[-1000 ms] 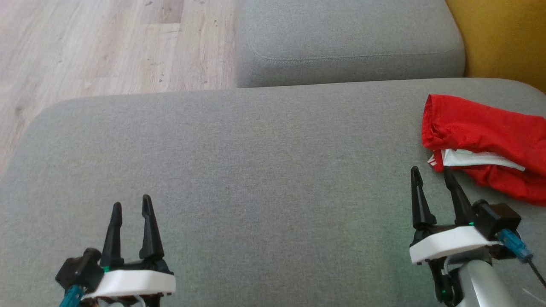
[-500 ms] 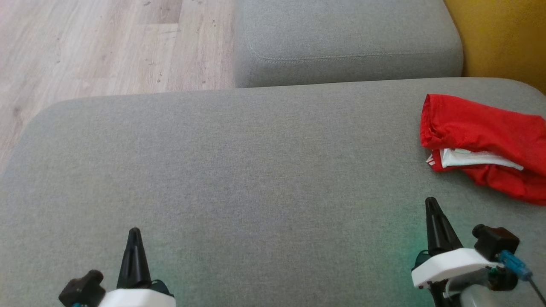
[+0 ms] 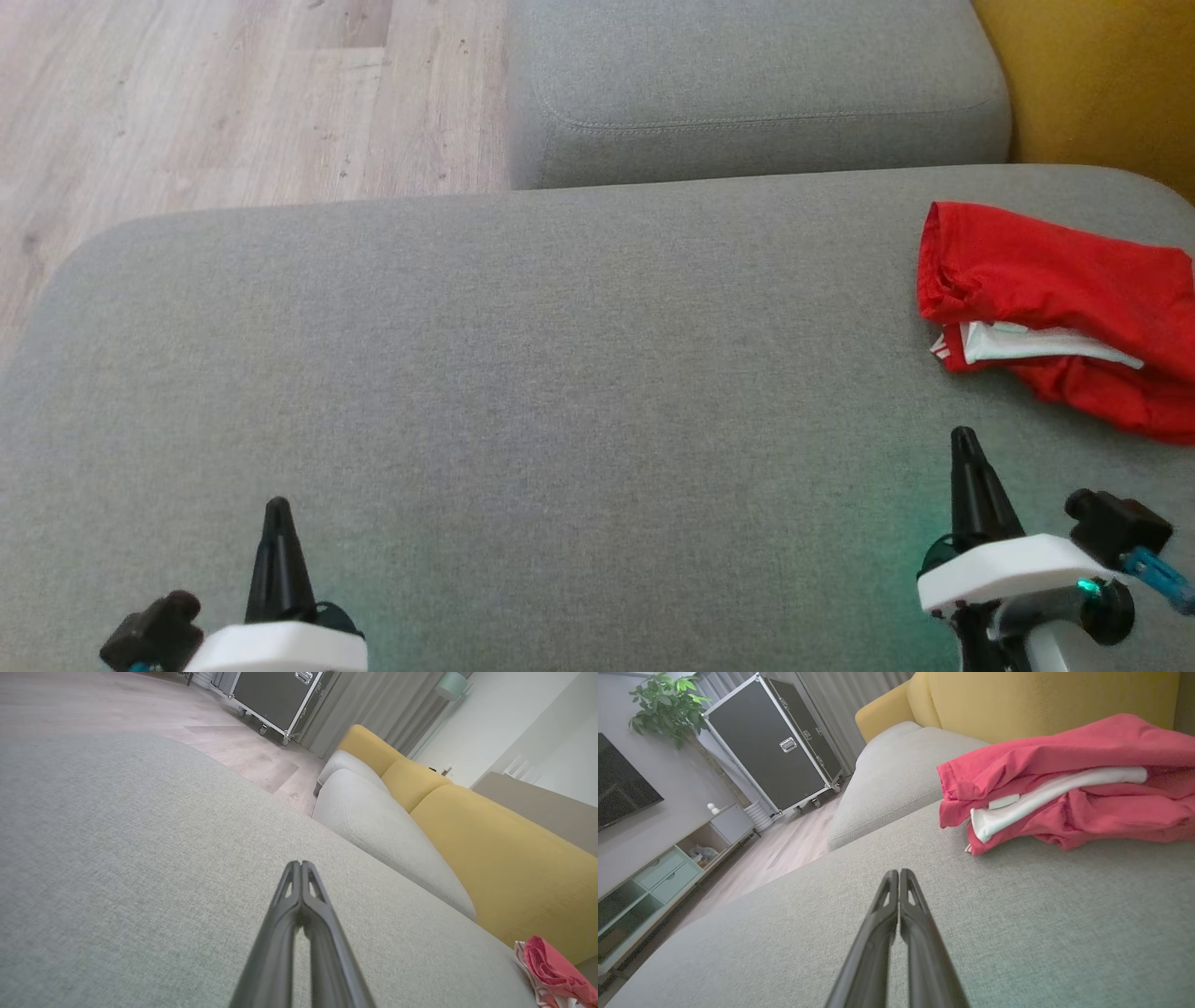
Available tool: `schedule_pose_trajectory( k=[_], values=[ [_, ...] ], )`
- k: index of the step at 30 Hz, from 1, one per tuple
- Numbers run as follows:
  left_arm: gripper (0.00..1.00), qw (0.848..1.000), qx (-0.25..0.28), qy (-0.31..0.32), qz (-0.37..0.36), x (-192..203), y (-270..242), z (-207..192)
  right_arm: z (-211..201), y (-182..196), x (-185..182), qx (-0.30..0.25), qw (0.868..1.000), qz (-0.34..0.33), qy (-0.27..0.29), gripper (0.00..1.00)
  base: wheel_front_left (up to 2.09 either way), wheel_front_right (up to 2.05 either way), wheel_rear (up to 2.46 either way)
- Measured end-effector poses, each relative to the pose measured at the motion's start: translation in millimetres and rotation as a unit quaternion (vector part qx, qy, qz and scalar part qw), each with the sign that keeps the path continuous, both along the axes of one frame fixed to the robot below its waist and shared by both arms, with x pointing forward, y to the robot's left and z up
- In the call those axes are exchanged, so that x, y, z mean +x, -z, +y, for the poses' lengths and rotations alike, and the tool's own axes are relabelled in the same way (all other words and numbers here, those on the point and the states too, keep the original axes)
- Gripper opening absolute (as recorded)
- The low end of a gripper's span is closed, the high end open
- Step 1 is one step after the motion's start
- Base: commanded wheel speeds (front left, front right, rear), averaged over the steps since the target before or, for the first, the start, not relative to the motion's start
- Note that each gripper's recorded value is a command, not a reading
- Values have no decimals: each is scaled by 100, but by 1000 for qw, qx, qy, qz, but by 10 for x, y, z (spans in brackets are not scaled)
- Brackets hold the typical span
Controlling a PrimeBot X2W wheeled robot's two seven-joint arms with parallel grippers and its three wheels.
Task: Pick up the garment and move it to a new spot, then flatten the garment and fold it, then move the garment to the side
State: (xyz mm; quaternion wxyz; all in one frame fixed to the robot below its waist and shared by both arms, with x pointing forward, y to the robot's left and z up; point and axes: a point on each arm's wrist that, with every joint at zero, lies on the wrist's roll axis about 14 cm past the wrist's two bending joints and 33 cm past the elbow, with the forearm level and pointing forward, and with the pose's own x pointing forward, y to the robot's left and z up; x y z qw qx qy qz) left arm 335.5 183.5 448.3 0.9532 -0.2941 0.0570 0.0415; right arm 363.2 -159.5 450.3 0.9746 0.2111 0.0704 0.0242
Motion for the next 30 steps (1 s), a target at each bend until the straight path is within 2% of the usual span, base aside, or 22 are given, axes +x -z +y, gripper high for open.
schedule_pose_trajectory(
  k=[17,30],
  values=[
    [0,997,-74,-13,9,50,4,20,-102,-19,25,85,996,12,31,0,0,0,0],
    [0,990,-140,-23,8,111,-25,52,-190,-23,33,161,985,20,56,0,0,0,0]
  ],
)
